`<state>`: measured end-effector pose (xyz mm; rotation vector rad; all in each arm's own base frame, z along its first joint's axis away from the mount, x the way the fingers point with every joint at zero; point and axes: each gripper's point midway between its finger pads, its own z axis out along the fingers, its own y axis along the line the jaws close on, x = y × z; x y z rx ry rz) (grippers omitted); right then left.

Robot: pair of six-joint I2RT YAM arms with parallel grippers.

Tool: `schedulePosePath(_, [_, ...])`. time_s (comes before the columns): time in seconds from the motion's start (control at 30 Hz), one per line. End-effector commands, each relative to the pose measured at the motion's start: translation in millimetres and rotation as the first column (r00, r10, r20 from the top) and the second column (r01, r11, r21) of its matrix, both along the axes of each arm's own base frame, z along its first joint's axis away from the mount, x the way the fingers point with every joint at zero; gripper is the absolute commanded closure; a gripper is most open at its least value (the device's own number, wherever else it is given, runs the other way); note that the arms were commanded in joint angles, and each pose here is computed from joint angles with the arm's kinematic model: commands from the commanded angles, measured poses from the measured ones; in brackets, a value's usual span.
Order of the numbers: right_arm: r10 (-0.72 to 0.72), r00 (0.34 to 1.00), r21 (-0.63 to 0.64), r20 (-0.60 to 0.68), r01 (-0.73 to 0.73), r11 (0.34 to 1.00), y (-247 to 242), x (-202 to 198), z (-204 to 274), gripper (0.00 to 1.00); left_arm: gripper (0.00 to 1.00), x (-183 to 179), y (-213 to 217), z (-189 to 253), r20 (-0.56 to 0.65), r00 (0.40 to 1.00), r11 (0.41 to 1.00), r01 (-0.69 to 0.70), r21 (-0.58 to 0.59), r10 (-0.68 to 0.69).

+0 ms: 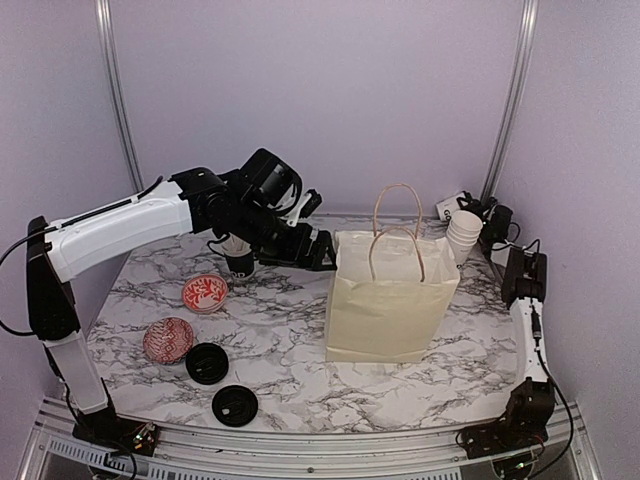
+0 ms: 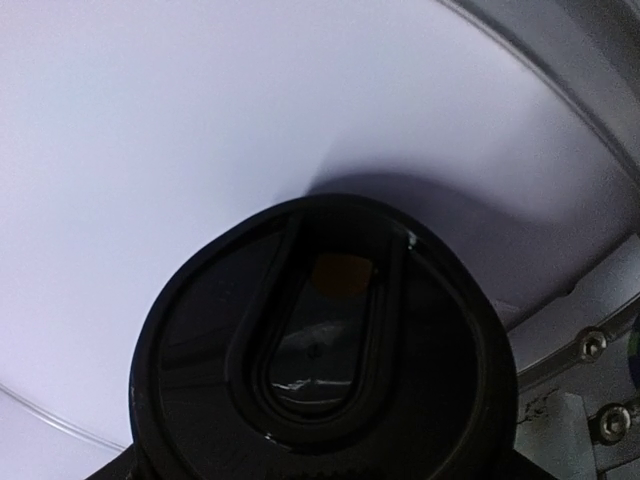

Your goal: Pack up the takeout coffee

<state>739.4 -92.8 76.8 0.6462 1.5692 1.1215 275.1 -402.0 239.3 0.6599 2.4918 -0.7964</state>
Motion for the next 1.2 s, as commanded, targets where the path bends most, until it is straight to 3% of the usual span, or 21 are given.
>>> schedulePosePath(0.0, [0.142,0.987,0.018,-0.075,-0.141,0.99,28.0,-15.0,-47.3,0.48,0.01,-6.6,4.5,9.4,0.008,1.0,1.0,-0.002,0.002,0.001])
schedulePosePath(0.27, [0.193,0.98,-0.089,0.048,-0.188,0.978,35.9,-13.3,37.0,0.49,0.01,-12.1,22.1,18.2,0.068,0.998,1.0,-0.012,0.019,0.011])
schedulePosePath(0.7, [0.252,0.962,-0.151,0.105,-0.235,0.96,56.1,-44.9,115.3,0.52,0.01,-26.9,30.8,30.2,0.119,0.993,1.0,0.024,-0.016,-0.022])
schedulePosePath(0.93, [0.244,0.963,-0.191,0.117,-0.219,0.957,61.6,-56.3,133.1,0.52,0.01,-39.8,31.4,35.8,0.146,0.988,0.997,0.056,-0.048,-0.048])
schedulePosePath(1.17, [0.267,0.947,-0.344,0.179,-0.194,0.919,76.4,-67.8,174.0,0.52,0.01,-41.8,44.3,52.2,0.221,0.975,0.998,0.034,-0.06,-0.02])
